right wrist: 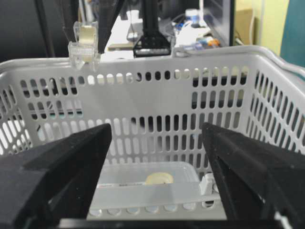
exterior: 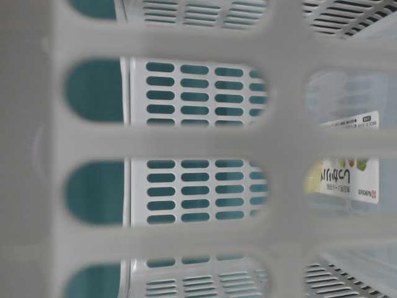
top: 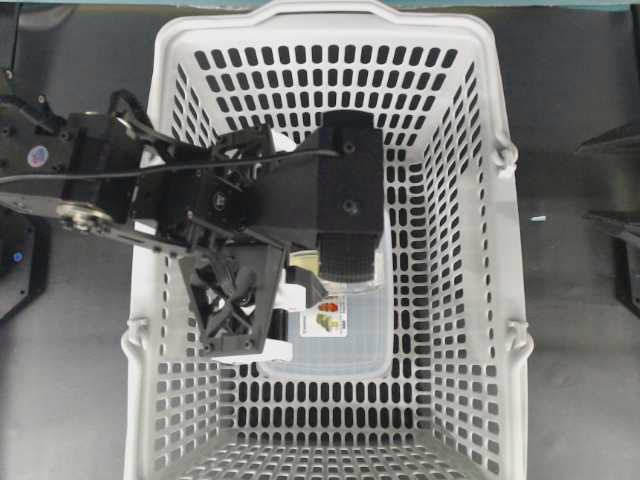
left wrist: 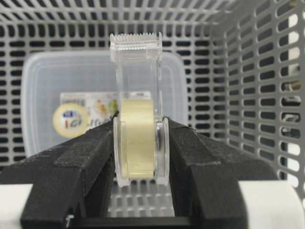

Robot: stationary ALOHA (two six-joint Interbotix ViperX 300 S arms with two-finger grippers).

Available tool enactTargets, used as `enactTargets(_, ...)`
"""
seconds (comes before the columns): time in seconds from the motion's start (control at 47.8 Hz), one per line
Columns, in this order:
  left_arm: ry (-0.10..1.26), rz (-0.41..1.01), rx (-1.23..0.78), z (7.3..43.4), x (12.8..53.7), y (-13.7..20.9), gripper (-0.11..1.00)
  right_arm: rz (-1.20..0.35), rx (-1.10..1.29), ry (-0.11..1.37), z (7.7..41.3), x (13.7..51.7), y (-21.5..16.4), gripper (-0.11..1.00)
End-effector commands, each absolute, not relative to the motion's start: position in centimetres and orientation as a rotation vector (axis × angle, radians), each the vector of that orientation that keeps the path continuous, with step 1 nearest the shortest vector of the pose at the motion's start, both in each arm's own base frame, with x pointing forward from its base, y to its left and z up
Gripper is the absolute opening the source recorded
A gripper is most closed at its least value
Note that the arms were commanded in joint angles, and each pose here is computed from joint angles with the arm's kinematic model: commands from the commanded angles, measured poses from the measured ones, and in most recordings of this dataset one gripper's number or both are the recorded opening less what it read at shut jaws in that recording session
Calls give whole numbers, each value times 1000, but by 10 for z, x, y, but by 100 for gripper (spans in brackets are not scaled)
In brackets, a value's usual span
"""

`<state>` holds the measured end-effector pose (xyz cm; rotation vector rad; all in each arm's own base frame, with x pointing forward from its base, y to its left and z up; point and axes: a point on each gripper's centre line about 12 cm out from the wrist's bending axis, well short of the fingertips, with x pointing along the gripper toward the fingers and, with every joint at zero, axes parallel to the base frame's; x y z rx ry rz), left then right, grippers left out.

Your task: Pick up the tape dispenser from the shopping basket with the left arm.

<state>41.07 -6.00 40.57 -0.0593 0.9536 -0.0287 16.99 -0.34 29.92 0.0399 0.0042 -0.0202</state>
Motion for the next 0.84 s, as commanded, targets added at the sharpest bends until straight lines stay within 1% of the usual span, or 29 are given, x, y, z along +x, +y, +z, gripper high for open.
enactTargets(0.0,927,-29,-60,414,408,-59,29,-22,40,0,301,171,-4,73)
enactTargets(0.816,939,-27,-59,410,410,-59,29,-22,41,-7,301,169,-4,73)
